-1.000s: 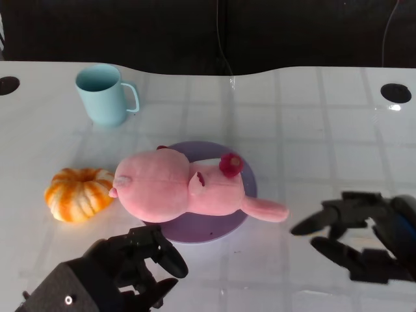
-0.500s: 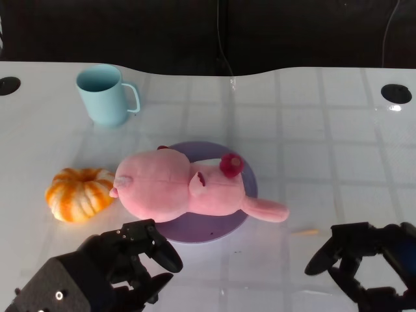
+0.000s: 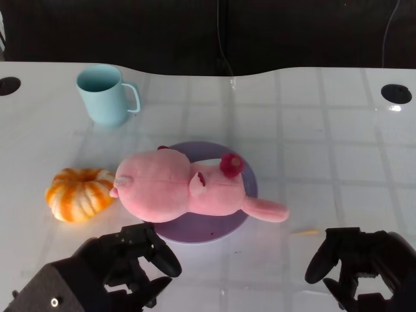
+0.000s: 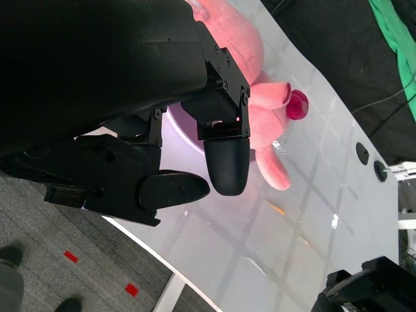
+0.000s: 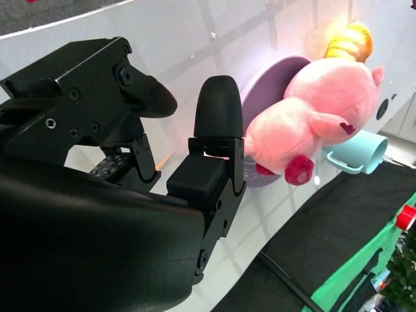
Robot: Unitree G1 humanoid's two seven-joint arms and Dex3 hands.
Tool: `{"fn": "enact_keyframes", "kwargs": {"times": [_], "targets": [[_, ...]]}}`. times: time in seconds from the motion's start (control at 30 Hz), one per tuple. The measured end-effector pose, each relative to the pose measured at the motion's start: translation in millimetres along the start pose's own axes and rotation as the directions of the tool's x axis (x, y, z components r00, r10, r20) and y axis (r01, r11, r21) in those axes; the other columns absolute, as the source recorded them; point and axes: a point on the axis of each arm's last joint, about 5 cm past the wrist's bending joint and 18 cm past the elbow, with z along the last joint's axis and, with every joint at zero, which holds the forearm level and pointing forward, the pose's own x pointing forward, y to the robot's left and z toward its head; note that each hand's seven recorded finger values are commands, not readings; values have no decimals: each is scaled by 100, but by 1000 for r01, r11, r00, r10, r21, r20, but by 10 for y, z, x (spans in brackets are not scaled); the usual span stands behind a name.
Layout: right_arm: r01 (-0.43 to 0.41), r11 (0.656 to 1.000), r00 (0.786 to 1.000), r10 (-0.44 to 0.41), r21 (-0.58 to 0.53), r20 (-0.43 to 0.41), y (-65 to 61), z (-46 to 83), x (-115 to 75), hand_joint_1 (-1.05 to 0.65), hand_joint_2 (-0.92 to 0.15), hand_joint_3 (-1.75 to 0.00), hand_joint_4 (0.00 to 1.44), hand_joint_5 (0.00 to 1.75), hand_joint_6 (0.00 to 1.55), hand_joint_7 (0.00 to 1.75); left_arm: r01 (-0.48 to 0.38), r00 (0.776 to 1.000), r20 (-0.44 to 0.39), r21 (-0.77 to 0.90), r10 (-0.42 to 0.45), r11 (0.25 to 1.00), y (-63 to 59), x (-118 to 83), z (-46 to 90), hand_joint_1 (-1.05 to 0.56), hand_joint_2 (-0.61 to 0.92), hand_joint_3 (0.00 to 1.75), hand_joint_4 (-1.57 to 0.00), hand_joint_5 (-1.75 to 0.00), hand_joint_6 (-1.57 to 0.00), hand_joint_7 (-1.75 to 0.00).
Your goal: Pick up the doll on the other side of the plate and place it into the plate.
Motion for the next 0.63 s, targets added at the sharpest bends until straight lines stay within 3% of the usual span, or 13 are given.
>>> {"fn": "enact_keyframes", "kwargs": {"times": [0.63], "targets": [[-12,1000,1000,12,-6,27,18,27,19,9,-53,-104,73,170,76,128,0,1000,7,12,-1,1000,20,-7,-2,-11,92,49,-59,-157,-56,-140]]}}
